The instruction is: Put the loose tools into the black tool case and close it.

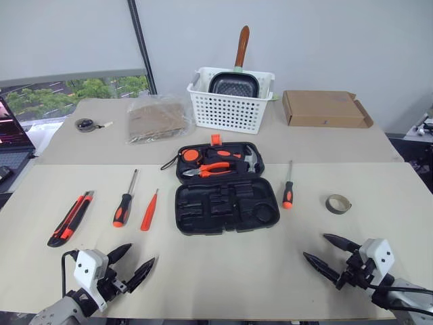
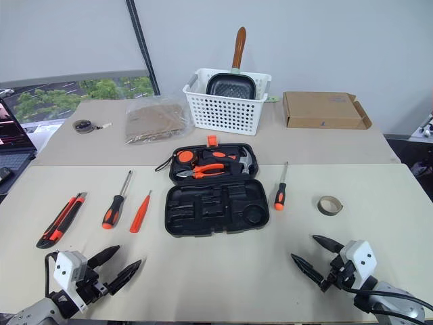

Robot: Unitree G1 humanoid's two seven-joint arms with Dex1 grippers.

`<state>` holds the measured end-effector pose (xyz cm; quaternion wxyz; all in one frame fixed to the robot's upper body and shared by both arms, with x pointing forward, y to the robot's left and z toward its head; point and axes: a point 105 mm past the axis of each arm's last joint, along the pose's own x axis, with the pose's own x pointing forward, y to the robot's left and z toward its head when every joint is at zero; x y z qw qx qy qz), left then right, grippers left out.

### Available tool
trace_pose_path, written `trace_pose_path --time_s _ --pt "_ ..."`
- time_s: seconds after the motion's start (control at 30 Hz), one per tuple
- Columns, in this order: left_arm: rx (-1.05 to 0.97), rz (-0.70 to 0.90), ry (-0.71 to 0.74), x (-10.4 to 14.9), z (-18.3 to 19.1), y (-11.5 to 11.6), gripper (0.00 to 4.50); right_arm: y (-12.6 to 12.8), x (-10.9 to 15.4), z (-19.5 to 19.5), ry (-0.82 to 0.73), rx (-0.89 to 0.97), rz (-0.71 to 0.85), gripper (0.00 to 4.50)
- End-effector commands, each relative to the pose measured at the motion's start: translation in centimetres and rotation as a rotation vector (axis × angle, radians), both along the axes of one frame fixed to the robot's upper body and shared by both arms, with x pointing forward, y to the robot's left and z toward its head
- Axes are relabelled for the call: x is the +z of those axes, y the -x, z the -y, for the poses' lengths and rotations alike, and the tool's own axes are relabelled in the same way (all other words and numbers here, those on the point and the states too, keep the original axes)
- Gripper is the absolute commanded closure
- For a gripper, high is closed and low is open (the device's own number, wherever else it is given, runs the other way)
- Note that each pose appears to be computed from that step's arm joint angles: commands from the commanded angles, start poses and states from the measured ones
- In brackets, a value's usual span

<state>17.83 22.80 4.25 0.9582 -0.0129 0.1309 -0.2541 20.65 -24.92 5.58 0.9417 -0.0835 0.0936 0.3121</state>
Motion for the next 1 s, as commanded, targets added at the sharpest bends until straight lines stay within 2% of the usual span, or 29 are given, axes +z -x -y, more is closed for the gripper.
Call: trace_pose_path --time_s 0.03,0.3,0.43,0.53,0.6,0.7,0.8,0.87,1.0 --pt "-0.055 -0.052 -0.005 -0.8 0.5 0.9 0.00 0.0 0.5 0.0 0.008 0.016 0.004 0.03" --pt "-0.166 -0.001 0.033 0.9 1.3 1.8 0.00 0.4 1.7 -0.4 0.018 0.057 0.033 0.03" --pt "-0.145 0.074 0.107 4.9 0.9 1.8 0.00 0.4 4.9 -0.6 0.008 0.124 0.085 0.03" --pt "-0.010 0.178 0.124 7.5 -1.4 -0.2 0.00 0.0 6.9 -1.8 -0.012 0.213 0.120 0.03" --pt "0.153 0.234 0.134 9.0 -3.9 -2.9 0.00 -0.9 8.3 -4.2 -0.029 0.343 0.158 0.03" --pt "0.200 0.254 0.188 10.0 -4.6 -4.8 0.00 -2.0 9.5 -6.2 -0.044 0.444 0.194 0.03" --pt "0.314 0.247 0.159 10.3 -5.2 -7.8 0.00 -3.9 11.4 -8.7 -0.071 0.549 0.271 0.03" --pt "0.390 0.184 0.102 9.5 -5.5 -9.4 0.00 -4.6 12.0 -9.9 -0.078 0.602 0.297 0.03" --pt "0.502 0.073 0.017 7.7 -6.0 -10.5 0.00 -5.4 12.2 -11.0 -0.080 0.669 0.314 0.03"
